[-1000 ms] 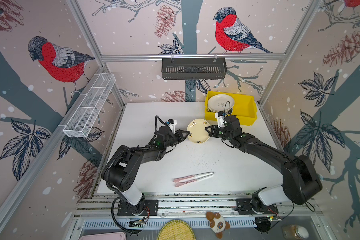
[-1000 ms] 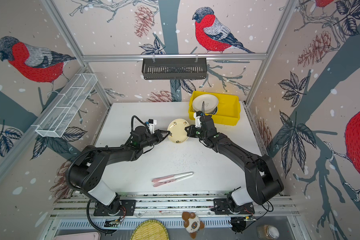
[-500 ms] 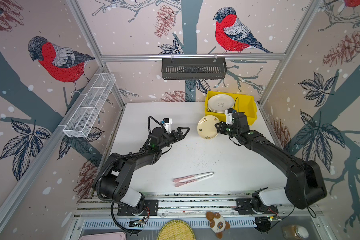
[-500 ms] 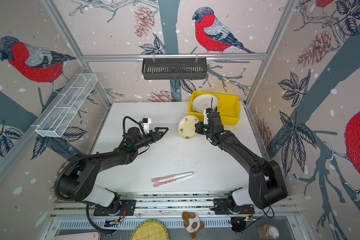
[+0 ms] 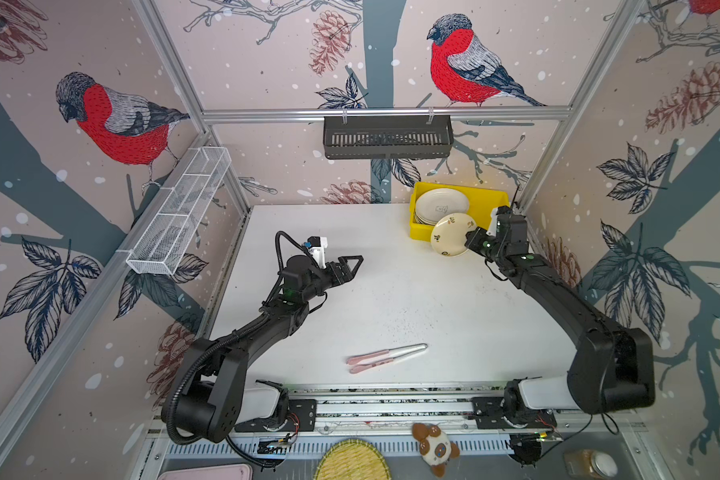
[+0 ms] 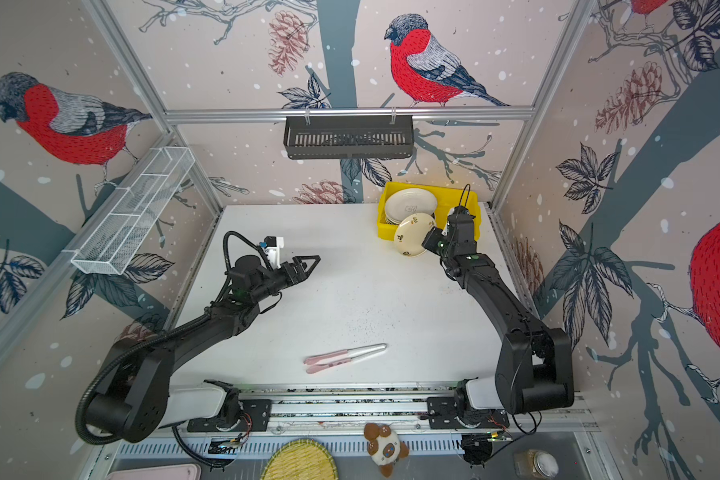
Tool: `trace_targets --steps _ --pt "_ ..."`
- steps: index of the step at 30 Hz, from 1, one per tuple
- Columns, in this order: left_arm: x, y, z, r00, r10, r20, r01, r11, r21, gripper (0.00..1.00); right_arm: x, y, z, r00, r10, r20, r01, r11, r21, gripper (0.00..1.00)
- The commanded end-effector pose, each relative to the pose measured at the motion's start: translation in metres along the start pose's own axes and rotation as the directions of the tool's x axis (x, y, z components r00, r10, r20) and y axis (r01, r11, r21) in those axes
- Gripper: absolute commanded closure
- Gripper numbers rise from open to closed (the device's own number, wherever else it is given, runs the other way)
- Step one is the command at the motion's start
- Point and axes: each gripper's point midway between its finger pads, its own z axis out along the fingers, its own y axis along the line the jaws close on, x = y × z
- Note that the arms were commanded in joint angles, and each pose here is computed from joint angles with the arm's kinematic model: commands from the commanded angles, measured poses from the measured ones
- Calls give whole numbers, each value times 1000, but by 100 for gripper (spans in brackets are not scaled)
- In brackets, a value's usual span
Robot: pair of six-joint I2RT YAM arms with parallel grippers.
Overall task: Place the plates into the plastic bin on the countertop
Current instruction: 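Carry the plate into the yellow bin with the right gripper while the left withdraws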
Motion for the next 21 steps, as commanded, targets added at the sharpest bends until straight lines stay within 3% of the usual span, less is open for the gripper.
trace_targets --steps 1,5,11,16,21 --pt "-7 12 -13 994 107 4 -105 985 -136 3 -37 -4 2 992 -31 121 23 997 73 100" --pt "-25 17 -44 972 215 94 -183 945 -272 3 -58 -10 15 984 -49 174 26 991 130 100" --pt "-33 20 -79 937 263 230 -175 923 -344 3 -74 -22 56 984 -13 176 -16 987 162 100" --pt "-30 26 -84 933 275 230 -177 912 -370 3 -74 -28 109 989 106 107 -116 989 93 100" --pt "-25 33 -84 937 277 212 -181 905 -384 3 -74 -33 150 985 154 78 -161 982 96 100"
